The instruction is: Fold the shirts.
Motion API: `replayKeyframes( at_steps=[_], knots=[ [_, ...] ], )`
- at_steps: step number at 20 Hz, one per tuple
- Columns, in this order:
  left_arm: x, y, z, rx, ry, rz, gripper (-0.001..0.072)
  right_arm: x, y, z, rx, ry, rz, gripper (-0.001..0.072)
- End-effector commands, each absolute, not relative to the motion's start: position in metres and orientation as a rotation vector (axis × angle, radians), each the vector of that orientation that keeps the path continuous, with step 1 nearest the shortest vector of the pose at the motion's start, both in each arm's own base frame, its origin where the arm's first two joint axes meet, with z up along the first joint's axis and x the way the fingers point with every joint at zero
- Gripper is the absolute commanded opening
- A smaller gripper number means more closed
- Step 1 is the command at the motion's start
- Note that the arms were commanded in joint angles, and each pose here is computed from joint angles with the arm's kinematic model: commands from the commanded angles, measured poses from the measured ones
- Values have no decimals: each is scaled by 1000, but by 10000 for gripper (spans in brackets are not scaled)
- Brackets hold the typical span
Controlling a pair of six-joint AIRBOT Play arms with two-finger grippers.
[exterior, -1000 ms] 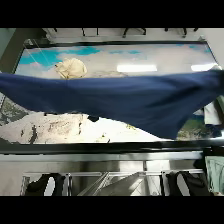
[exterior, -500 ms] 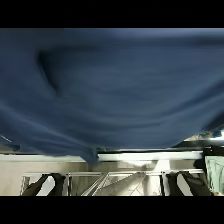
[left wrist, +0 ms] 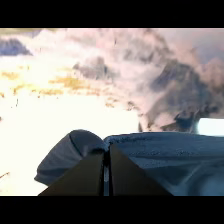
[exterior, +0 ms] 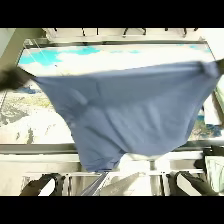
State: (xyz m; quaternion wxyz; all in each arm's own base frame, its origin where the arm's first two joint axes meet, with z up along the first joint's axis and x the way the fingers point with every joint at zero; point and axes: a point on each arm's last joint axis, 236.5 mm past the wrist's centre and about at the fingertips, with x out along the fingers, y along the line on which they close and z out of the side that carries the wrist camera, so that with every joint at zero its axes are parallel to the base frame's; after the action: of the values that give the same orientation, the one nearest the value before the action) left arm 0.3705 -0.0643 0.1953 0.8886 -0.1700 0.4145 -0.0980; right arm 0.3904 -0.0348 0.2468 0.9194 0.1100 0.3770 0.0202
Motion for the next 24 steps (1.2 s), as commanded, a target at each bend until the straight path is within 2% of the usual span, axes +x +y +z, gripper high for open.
replayKeyframes(
  at_steps=[1, 4, 7, 10, 13, 16, 20, 24],
  knots=[
    [374, -75, 56, -232, 1079, -165, 17, 434, -31, 140, 289, 938, 51, 21],
    [417, -71, 31, -197, 1099, -149, 17, 468, -29, 70, 301, 1032, 58, 21],
    [457, -77, 25, -192, 1116, -159, 18, 492, -38, 28, 321, 1046, 29, 21],
    [485, -94, 35, -134, 1101, -215, 18, 521, -46, 24, 327, 946, -1, 21],
    [489, -101, 39, -47, 1127, -237, 18, 540, -54, 33, 289, 849, -8, 22],
    [475, -101, 32, 21, 1189, -234, 18, 534, -53, 21, 253, 896, 18, 22],
    [426, -118, -2, 63, 1330, -275, 18, 494, -51, -22, 240, 1125, 46, 22],
    [385, -113, -25, 49, 1416, -255, 18, 461, -78, -37, 288, 1265, -64, 22]
  ],
)
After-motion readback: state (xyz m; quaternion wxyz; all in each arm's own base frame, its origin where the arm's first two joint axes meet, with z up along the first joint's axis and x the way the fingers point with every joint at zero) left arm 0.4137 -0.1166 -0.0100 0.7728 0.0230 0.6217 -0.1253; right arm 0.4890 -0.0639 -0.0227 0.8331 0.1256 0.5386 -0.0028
